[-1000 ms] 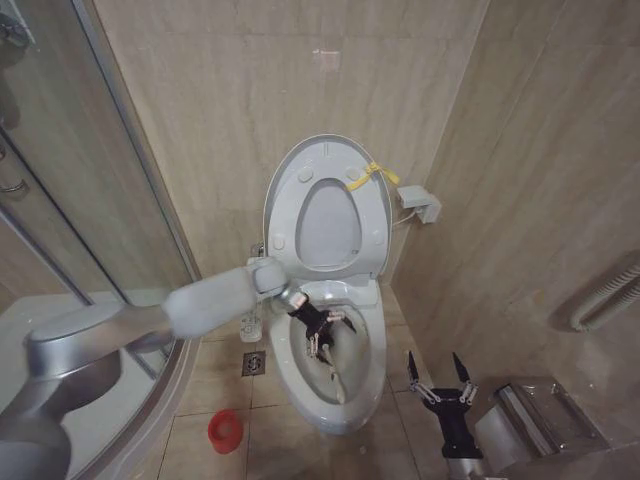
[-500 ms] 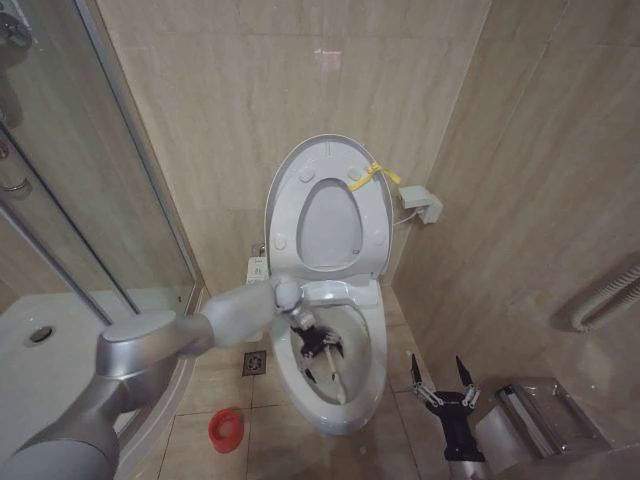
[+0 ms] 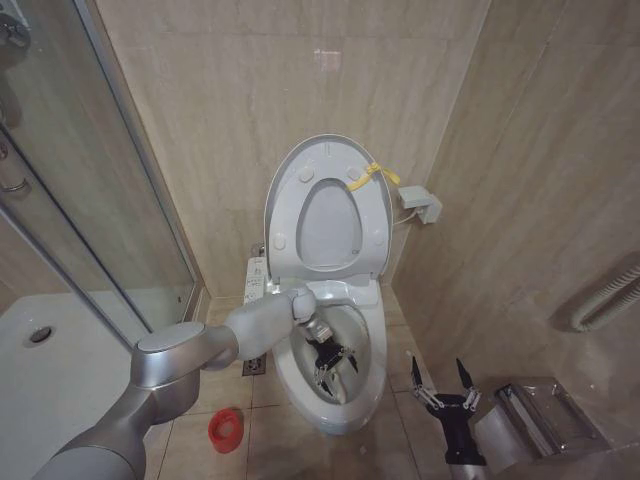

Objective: Open the toilet lid, clean the toilet bowl with a toilet brush, close the toilet lid, and flush.

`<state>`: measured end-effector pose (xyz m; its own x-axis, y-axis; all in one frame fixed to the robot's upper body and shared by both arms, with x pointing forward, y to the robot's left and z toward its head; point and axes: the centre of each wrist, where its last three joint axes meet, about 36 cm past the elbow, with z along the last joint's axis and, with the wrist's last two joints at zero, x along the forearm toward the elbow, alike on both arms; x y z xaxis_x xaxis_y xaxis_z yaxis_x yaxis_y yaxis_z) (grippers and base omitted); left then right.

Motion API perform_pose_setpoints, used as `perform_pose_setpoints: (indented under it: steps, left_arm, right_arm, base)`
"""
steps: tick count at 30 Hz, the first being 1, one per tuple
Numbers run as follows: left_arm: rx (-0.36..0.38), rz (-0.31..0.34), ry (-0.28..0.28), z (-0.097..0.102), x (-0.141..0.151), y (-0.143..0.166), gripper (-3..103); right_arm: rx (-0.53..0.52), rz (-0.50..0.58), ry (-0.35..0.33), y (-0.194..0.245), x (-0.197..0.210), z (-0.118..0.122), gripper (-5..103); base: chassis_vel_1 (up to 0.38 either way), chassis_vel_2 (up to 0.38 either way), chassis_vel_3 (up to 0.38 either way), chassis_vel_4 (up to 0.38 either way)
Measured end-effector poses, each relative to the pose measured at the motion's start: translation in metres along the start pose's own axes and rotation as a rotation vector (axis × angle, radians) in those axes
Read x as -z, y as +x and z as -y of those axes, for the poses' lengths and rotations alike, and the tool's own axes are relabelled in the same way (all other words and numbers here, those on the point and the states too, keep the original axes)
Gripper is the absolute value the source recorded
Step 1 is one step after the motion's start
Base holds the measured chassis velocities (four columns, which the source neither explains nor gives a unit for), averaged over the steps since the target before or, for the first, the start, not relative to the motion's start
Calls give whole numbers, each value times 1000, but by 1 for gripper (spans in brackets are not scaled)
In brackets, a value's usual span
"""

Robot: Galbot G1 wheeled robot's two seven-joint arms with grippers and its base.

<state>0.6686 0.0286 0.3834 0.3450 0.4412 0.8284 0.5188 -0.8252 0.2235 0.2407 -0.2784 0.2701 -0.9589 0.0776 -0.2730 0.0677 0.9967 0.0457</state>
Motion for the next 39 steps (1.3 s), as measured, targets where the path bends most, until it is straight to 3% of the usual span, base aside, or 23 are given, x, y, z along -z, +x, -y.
perform_pose_setpoints:
  steps: [1, 2, 8, 9, 15, 16, 22, 23, 36, 38, 39]
  left_arm:
    - [0, 0, 0, 0, 0, 0, 100]
    - [2, 0, 5, 2, -2, -1, 93]
    - [15, 15, 13, 8, -5, -7, 93]
    - [16, 18, 13, 8, -5, -9, 74]
    - [13, 33, 16, 12, -5, -14, 74]
    - [12, 38, 17, 13, -5, -14, 46]
    - [16, 35, 21, 19, -9, -6, 46]
    - [21, 36, 23, 21, -10, -3, 21]
    - [67, 69, 73, 41, -22, 9, 20]
    - [90, 77, 75, 41, -22, 10, 20]
    - [137, 95, 85, 40, -21, 14, 20]
  right_arm:
    - [0, 0, 0, 0, 0, 0, 100]
    - [-1, 0, 0, 0, 0, 0, 100]
    - [-2, 0, 0, 1, -1, 0, 100]
    - [-2, 0, 0, 1, -1, 0, 100]
    - [-2, -4, 2, 3, 0, 1, 100]
    - [-2, -4, 3, 3, 0, 1, 100]
    - [-2, -2, 4, 3, 0, 1, 100]
    - [-1, -1, 3, 3, 0, 1, 100]
    - [10, -1, 6, -1, -3, 2, 100]
    - [12, -2, 7, -1, -3, 3, 100]
    - [14, -3, 9, -2, -3, 4, 100]
  base:
    - [0, 0, 0, 0]
    - [0, 0, 0, 0]
    - [0, 0, 0, 0]
    - [0, 0, 0, 0]
    - [0, 0, 0, 0]
    - [0, 0, 0, 0]
    - [0, 0, 0, 0]
    - [0, 0, 0, 0]
    - [0, 0, 0, 0]
    - [0, 0, 0, 0]
    - [0, 0, 0, 0]
